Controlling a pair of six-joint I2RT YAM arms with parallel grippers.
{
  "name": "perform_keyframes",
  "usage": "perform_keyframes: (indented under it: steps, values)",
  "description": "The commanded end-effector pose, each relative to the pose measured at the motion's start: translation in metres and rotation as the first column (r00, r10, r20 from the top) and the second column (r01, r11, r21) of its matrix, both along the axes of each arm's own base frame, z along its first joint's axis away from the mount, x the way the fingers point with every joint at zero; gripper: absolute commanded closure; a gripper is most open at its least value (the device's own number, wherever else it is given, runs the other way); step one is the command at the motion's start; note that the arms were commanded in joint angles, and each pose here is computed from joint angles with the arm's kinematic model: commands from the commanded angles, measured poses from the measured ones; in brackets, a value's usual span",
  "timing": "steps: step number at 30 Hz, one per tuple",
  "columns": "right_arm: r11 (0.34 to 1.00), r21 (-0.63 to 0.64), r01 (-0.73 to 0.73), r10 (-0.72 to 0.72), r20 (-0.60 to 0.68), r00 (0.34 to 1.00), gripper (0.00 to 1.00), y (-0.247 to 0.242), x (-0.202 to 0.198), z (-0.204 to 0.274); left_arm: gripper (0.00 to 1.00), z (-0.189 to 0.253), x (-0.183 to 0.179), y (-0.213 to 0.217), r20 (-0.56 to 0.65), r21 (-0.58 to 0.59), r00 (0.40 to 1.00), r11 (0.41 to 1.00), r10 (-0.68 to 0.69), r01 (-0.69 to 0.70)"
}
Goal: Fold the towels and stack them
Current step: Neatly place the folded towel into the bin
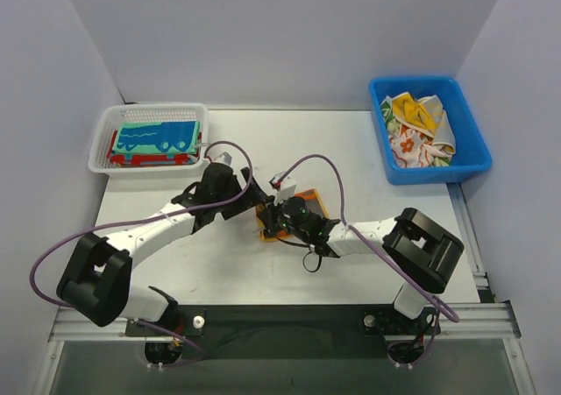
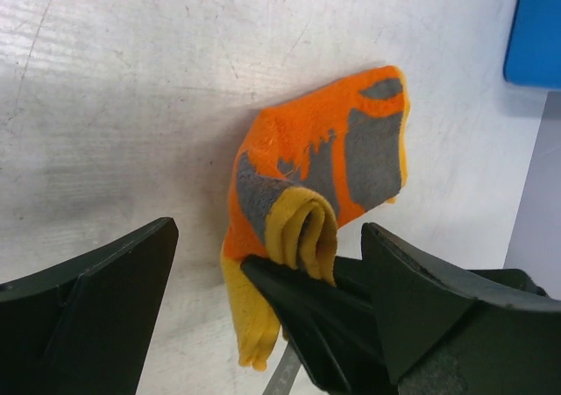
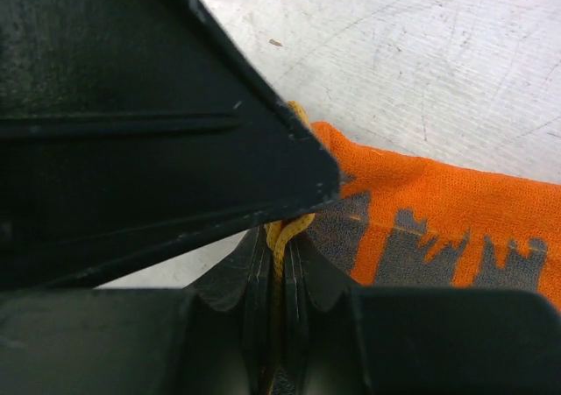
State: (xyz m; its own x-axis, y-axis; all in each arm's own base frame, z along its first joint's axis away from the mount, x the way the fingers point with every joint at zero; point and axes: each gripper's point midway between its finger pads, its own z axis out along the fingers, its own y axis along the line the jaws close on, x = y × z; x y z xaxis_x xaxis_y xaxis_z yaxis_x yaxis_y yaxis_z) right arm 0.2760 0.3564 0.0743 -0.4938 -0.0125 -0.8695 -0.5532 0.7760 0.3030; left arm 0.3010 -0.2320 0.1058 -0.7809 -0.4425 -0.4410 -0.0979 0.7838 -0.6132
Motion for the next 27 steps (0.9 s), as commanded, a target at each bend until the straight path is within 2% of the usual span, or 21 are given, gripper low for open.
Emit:
perform_keyframes:
  steps: [1, 5, 8, 11, 16, 18, 21, 23, 24, 25, 26, 27]
  values:
    - [0.996, 0.089, -0.012, 0.009, 0.036, 0.999, 1.00, 0.010, 0.003, 0.024, 0.03, 0.023, 0.021, -0.009, 0.102, -0.044, 0.993, 0.998, 0.056, -0.052]
    - [0.997, 0.075, -0.015, 0.012, 0.034, 0.999, 1.00, 0.010, 0.003, 0.020, 0.03, 0.011, 0.022, -0.016, 0.060, -0.027, 0.996, 0.998, 0.064, -0.063]
    - [0.998, 0.060, -0.012, 0.009, 0.041, 0.999, 1.00, 0.008, 0.004, 0.018, 0.04, 0.000, 0.016, -0.015, 0.020, 0.027, 0.997, 0.997, 0.077, -0.078]
    - [0.999, 0.045, -0.012, 0.010, 0.048, 0.999, 0.98, 0.007, 0.004, 0.016, 0.11, -0.008, 0.011, -0.011, 0.000, 0.066, 0.997, 0.994, 0.082, -0.082]
    - [0.999, 0.019, -0.026, 0.025, 0.060, 0.998, 0.96, 0.010, 0.004, 0.014, 0.23, -0.014, 0.004, -0.017, -0.026, 0.063, 0.998, 0.996, 0.065, -0.064]
    - [0.999, 0.003, -0.036, 0.036, 0.062, 0.997, 0.95, 0.012, 0.001, 0.012, 0.33, -0.015, 0.004, -0.020, -0.031, 0.061, 0.998, 0.997, 0.056, -0.054]
    - [1.000, -0.004, -0.031, 0.031, 0.061, 0.998, 0.94, 0.011, 0.002, 0.010, 0.53, -0.012, 0.005, -0.024, -0.024, 0.058, 0.999, 0.997, 0.044, -0.043]
    - [1.000, -0.011, -0.028, 0.029, 0.062, 0.998, 0.94, 0.009, 0.001, 0.008, 0.60, -0.010, 0.005, -0.026, -0.020, 0.057, 0.999, 0.998, 0.035, -0.034]
    - [1.000, -0.010, -0.026, 0.027, 0.063, 0.998, 0.93, 0.009, 0.002, 0.008, 0.71, -0.010, 0.005, -0.026, -0.019, 0.058, 0.999, 0.998, 0.034, -0.032]
    - [1.000, -0.016, -0.027, 0.028, 0.065, 0.998, 0.92, 0.008, 0.002, 0.008, 0.77, -0.009, 0.004, -0.026, -0.017, 0.058, 0.999, 0.998, 0.031, -0.030]
    - [0.999, -0.018, -0.028, 0.029, 0.062, 0.998, 0.89, 0.008, 0.001, 0.007, 0.81, -0.008, 0.005, -0.025, -0.015, 0.059, 0.999, 0.998, 0.030, -0.029]
    - [0.999, -0.018, -0.029, 0.030, 0.060, 0.998, 0.74, 0.009, 0.001, 0.008, 0.91, -0.007, 0.005, -0.025, -0.007, 0.065, 1.000, 0.998, 0.026, -0.025]
